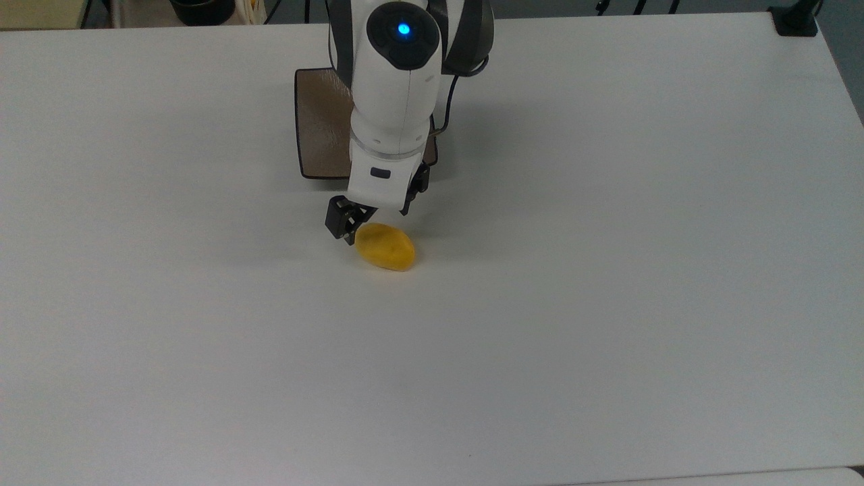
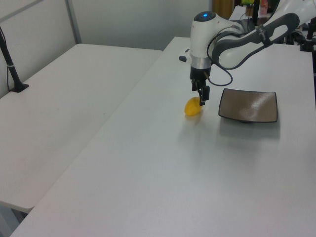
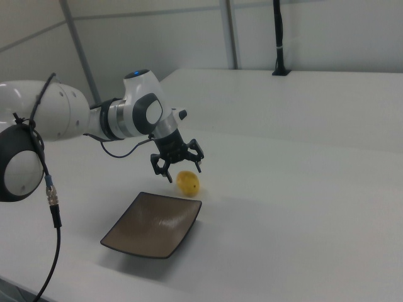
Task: Put potatoes on a ceramic plate
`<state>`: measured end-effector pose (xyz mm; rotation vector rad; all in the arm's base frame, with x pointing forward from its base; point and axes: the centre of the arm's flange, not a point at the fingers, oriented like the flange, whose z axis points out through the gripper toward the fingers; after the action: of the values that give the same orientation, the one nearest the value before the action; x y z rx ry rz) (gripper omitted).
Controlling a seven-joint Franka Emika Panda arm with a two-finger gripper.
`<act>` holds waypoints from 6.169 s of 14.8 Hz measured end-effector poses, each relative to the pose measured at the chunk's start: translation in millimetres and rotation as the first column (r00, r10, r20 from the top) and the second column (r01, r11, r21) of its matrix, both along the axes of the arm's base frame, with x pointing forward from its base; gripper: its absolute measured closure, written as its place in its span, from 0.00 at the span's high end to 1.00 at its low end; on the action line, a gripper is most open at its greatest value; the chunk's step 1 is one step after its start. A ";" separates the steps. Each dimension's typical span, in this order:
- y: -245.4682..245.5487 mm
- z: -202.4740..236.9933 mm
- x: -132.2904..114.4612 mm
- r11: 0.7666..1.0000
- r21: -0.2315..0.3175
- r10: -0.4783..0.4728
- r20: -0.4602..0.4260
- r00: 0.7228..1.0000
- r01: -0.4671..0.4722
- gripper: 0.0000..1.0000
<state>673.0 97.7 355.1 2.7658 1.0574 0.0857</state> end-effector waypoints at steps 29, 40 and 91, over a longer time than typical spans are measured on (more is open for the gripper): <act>7.4 -32.3 14.7 0.993 -0.020 -0.113 0.017 0.993 0.113 0.82; 14.5 -24.6 33.9 0.943 0.061 -0.331 0.091 0.939 0.326 0.59; -71.3 203.2 -103.5 0.706 0.260 -0.648 -0.138 0.749 0.659 1.00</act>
<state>569.5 26.4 558.3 3.2418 -0.0108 0.0995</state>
